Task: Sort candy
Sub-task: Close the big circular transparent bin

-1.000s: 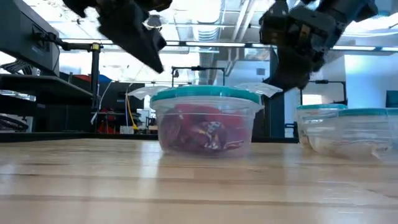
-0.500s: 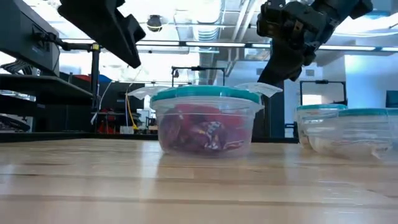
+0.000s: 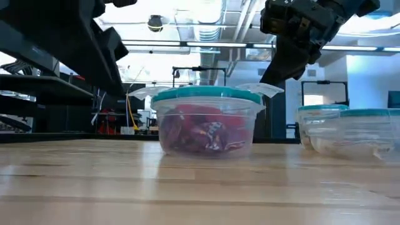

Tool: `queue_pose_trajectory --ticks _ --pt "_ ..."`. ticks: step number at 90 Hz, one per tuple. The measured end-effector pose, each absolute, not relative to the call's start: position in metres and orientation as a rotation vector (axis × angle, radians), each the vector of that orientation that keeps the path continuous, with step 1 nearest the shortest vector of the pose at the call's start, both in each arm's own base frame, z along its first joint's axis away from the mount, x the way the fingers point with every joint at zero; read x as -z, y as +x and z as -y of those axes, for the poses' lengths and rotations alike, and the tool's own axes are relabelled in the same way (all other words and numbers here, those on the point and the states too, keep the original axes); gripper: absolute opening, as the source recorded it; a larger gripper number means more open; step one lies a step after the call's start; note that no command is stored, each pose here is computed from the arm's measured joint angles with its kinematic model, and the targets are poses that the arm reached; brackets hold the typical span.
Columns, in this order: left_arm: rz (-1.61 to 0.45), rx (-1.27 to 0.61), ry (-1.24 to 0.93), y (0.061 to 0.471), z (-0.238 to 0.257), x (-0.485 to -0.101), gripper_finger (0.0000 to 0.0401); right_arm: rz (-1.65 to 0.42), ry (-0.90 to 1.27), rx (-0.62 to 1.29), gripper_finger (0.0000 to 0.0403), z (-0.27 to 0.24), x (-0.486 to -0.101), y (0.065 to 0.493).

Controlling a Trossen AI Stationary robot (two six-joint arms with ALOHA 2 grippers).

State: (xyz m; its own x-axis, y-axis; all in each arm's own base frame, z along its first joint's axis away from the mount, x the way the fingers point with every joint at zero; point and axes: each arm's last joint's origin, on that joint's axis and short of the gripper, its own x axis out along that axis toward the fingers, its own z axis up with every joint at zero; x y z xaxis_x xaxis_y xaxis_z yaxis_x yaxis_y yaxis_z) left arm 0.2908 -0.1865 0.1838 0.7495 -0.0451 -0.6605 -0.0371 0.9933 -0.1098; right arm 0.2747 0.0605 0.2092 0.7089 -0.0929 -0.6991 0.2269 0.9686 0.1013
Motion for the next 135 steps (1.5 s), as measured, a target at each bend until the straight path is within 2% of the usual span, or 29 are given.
queue_pose_trajectory --ticks 21,57,87,135 --pt "-0.690 -0.014 -0.187 0.299 0.194 -0.170 0.0097 -0.764 0.173 0.157 0.0000 -0.068 -0.209 0.273" --pt "-0.610 -0.002 -0.187 0.307 0.193 -0.174 0.0097 -0.745 0.188 0.189 0.0000 -0.059 -0.210 0.276" --pt "-0.595 -0.024 -0.203 0.321 0.193 -0.148 0.0097 -0.741 0.177 0.186 0.0000 -0.058 -0.211 0.277" --pt "-0.556 -0.165 -0.150 0.323 0.184 -0.148 0.0097 -0.760 0.173 0.219 0.0000 -0.058 -0.205 0.278"
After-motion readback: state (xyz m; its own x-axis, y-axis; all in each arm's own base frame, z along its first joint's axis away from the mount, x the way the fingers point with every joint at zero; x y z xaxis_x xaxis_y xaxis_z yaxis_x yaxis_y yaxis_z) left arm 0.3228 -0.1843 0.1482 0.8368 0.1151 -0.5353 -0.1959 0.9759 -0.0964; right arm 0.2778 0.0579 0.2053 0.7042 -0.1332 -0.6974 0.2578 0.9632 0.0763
